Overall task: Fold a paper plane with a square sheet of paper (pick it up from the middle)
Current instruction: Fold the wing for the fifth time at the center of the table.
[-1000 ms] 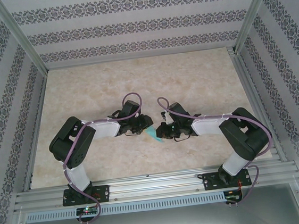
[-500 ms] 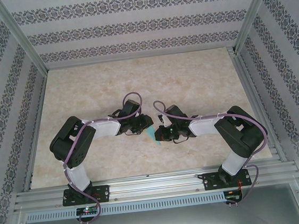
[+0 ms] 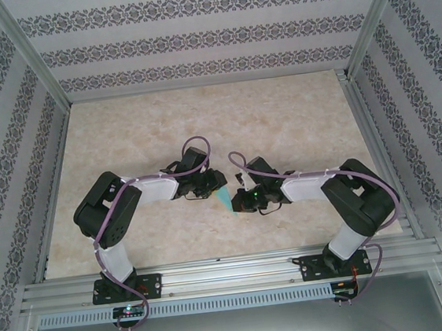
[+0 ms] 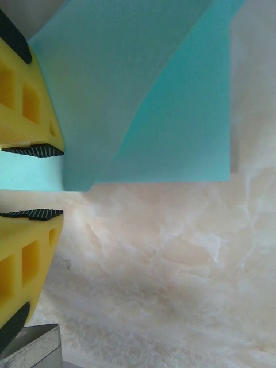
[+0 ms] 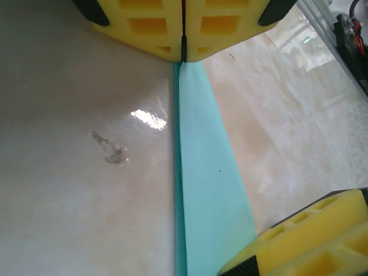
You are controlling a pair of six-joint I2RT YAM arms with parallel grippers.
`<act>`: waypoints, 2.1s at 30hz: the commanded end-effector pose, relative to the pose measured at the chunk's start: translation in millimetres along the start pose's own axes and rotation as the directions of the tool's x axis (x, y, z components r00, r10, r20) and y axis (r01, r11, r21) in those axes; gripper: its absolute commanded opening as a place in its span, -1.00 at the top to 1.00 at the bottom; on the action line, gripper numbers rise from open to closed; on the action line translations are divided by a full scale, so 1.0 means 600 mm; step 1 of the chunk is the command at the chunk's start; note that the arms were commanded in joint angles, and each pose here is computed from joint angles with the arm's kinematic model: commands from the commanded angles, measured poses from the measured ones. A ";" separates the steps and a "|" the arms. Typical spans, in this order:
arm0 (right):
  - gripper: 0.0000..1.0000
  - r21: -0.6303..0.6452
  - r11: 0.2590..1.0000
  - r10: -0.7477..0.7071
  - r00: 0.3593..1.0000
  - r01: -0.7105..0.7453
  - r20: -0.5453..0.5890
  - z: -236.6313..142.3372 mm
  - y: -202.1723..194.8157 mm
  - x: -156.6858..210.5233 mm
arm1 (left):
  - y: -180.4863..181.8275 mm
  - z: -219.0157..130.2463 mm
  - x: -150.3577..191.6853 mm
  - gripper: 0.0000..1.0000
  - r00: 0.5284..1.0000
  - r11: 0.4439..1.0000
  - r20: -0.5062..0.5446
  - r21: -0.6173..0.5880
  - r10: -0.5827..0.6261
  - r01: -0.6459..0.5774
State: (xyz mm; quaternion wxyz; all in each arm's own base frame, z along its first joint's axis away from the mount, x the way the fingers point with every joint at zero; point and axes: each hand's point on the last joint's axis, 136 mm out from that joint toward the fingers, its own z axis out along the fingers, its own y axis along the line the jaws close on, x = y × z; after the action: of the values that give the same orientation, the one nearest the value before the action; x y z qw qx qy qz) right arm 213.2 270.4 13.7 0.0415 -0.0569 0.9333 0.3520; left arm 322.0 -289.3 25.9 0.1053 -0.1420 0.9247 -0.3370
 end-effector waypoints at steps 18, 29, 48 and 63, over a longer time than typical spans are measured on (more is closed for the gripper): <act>0.69 0.274 0.959 -0.006 0.975 0.069 -0.223 0.001 -0.096 0.128 | 0.047 0.013 0.019 0.30 0.999 0.993 -0.039 -0.114 -0.027 0.022; 0.86 0.243 0.969 0.003 0.978 0.049 -0.210 -0.004 -0.086 0.129 | 0.050 0.012 0.020 0.31 0.999 0.992 -0.042 -0.120 -0.031 0.026; 0.88 0.251 0.967 0.016 0.975 0.041 -0.220 -0.011 -0.095 0.142 | 0.052 0.011 0.020 0.31 0.999 0.991 -0.040 -0.129 -0.034 0.029; 0.40 0.156 0.988 -0.020 0.997 0.009 0.072 -0.088 -0.036 0.059 | 0.052 0.009 0.022 0.31 0.999 0.991 -0.044 -0.129 -0.033 0.027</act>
State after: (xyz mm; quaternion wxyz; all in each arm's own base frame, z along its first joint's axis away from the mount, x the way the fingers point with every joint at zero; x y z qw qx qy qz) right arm 176.2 225.8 30.4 0.0706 -0.0714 0.9549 0.2794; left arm 314.7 -291.9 25.1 0.0861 -0.1388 0.9279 -0.3353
